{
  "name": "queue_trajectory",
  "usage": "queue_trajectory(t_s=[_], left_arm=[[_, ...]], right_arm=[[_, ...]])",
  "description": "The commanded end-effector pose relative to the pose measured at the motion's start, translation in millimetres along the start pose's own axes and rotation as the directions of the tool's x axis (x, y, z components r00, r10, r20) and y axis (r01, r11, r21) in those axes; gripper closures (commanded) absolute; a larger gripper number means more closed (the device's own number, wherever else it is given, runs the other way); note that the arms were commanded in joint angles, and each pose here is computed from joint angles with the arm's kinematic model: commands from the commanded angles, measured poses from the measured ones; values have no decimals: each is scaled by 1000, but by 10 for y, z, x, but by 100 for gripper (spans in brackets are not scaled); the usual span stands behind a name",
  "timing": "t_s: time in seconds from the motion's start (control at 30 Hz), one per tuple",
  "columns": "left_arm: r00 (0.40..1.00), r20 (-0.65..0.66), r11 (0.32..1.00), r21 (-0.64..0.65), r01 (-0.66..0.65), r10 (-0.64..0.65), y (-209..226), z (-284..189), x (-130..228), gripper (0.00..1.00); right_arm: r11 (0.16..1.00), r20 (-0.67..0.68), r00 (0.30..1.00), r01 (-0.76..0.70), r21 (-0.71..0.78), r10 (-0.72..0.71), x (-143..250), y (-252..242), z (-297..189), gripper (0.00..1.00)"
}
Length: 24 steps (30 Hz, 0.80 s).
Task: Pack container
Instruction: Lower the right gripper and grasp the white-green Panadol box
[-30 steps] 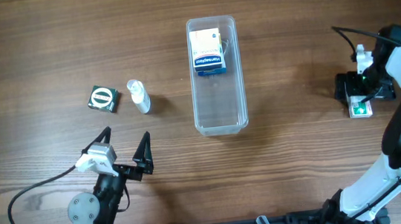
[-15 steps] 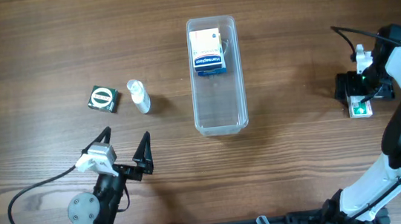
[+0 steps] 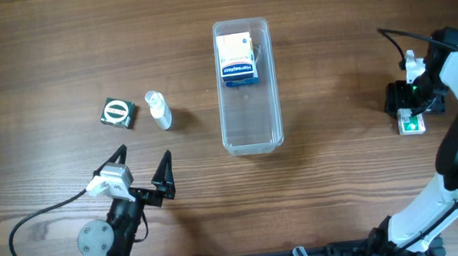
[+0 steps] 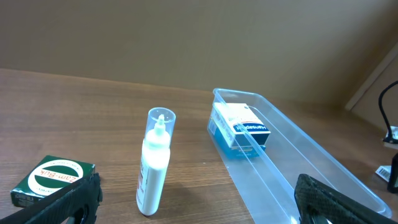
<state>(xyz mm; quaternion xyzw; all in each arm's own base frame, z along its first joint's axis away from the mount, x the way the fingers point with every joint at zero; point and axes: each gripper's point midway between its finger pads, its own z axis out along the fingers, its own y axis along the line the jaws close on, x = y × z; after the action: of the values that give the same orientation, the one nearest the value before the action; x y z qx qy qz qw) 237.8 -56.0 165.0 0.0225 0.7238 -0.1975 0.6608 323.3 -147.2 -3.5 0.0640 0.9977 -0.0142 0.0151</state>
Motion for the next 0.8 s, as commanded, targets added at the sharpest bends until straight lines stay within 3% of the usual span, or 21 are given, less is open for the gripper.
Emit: queue_trajectory(t_s=[0.0, 0.07, 0.4, 0.77], left_arm=[[1000, 3, 1000, -9, -15, 16, 27, 0, 13, 0], [1000, 3, 1000, -9, -15, 16, 27, 0, 13, 0], [1000, 3, 1000, -9, -15, 16, 27, 0, 13, 0], [1000, 3, 1000, -9, -15, 16, 27, 0, 13, 0]], right_arm=[[999, -30, 999, -10, 36, 11, -37, -75, 26, 30], [999, -24, 1000, -16, 38, 17, -85, -90, -37, 37], [997, 43, 997, -59, 45, 58, -230, -118, -265, 44], [996, 13, 996, -84, 42, 84, -80, -83, -136, 37]])
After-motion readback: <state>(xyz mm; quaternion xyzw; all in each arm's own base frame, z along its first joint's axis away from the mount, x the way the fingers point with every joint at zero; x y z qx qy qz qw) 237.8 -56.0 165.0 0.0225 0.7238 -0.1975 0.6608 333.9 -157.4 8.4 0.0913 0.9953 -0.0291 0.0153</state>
